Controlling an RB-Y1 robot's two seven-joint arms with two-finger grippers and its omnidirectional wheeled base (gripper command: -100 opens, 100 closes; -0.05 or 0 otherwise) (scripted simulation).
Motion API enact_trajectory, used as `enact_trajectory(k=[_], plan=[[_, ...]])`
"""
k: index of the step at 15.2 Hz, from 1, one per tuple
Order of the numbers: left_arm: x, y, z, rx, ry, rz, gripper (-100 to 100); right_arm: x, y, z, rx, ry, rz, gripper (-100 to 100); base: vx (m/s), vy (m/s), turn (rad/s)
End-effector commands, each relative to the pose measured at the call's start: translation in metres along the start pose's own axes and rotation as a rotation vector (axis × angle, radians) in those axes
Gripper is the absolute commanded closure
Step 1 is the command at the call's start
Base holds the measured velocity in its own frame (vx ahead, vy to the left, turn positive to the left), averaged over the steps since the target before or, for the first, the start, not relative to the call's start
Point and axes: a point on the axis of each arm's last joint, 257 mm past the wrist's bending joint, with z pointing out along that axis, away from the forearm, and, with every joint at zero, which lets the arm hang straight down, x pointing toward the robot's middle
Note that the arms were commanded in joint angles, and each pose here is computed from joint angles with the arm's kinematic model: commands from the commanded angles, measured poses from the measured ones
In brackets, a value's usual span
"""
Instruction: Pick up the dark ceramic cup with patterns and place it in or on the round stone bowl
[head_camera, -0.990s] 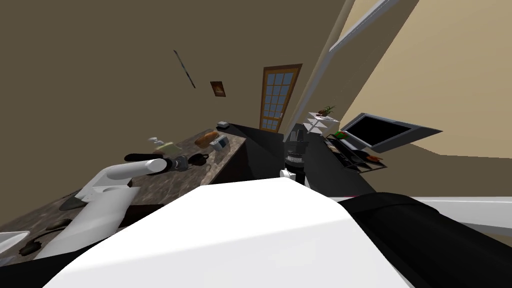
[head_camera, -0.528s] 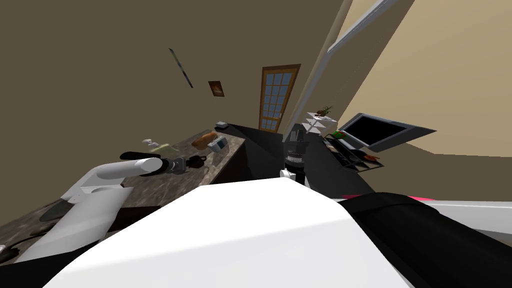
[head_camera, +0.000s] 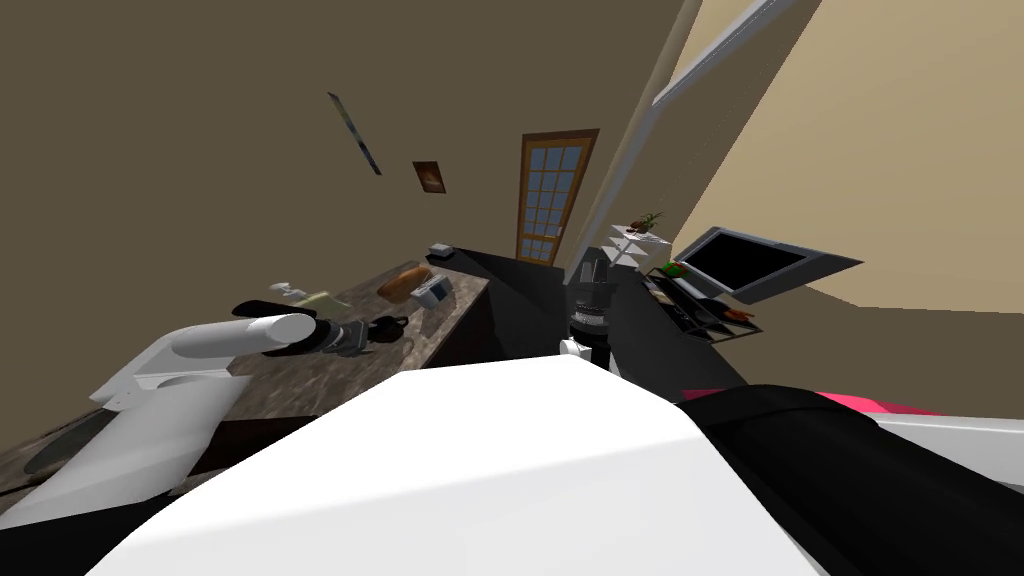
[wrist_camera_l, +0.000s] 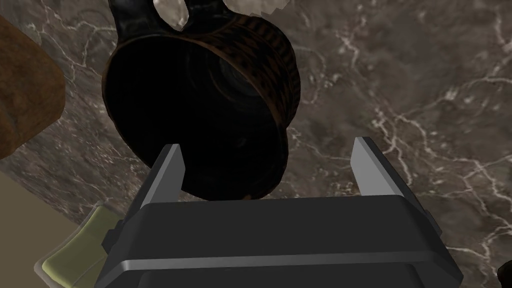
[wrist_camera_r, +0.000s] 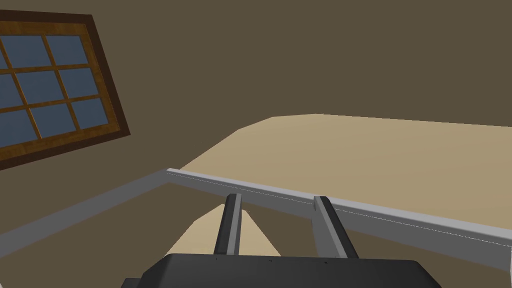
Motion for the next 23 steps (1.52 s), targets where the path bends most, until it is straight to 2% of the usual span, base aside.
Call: enact_trajectory(k=[1,5,10,11,12,16,17,18,21,22,23], plan=[[-0.001,0.007,-0.002,-0.031,-0.001,0.004,-100,0.000,0.000,0.000,0.000,0.000,0.000,0,0.041,0.001,-0.016],[-0.003,0.026,-0.009,-0.109,-0.002,0.016,-100,0.000,0.000,0.000,0.000,0.000,0.000,0,0.041,0.002,-0.016],[-0.004,0.040,-0.016,-0.168,-0.004,0.024,-100,0.000,0.000,0.000,0.000,0.000,0.000,0,0.037,0.004,-0.009],[-0.003,0.035,-0.013,-0.152,-0.003,0.022,-100,0.000,0.000,0.000,0.000,0.000,0.000,0,0.019,0.004,-0.002],[-0.003,0.039,-0.002,-0.155,0.002,0.014,-100,0.000,0.000,0.000,0.000,0.000,0.000,0,-0.005,0.014,-0.032],[-0.002,0.044,0.015,-0.153,0.008,0.003,-100,0.000,0.000,0.000,0.000,0.000,0.000,0,-0.030,0.030,-0.038],[-0.003,0.045,0.009,-0.156,0.006,0.005,-100,0.000,0.000,0.000,0.000,0.000,0.000,0,-0.019,0.021,-0.012],[-0.003,0.039,-0.002,-0.155,0.002,0.014,100,0.000,0.000,0.000,0.000,0.000,0.000,0,0.003,-0.008,0.056],[-0.003,0.036,-0.013,-0.157,-0.004,0.023,100,0.000,0.000,0.000,0.000,0.000,0.000,0,0.029,-0.034,0.040],[-0.003,0.038,-0.007,-0.155,-0.001,0.021,100,0.000,0.000,0.000,0.000,0.000,0.000,0,0.020,-0.023,0.012],[-0.008,0.026,-0.008,-0.125,0.004,0.012,100,0.000,0.000,0.000,0.000,0.000,0.000,0,-0.043,0.001,-0.075]])
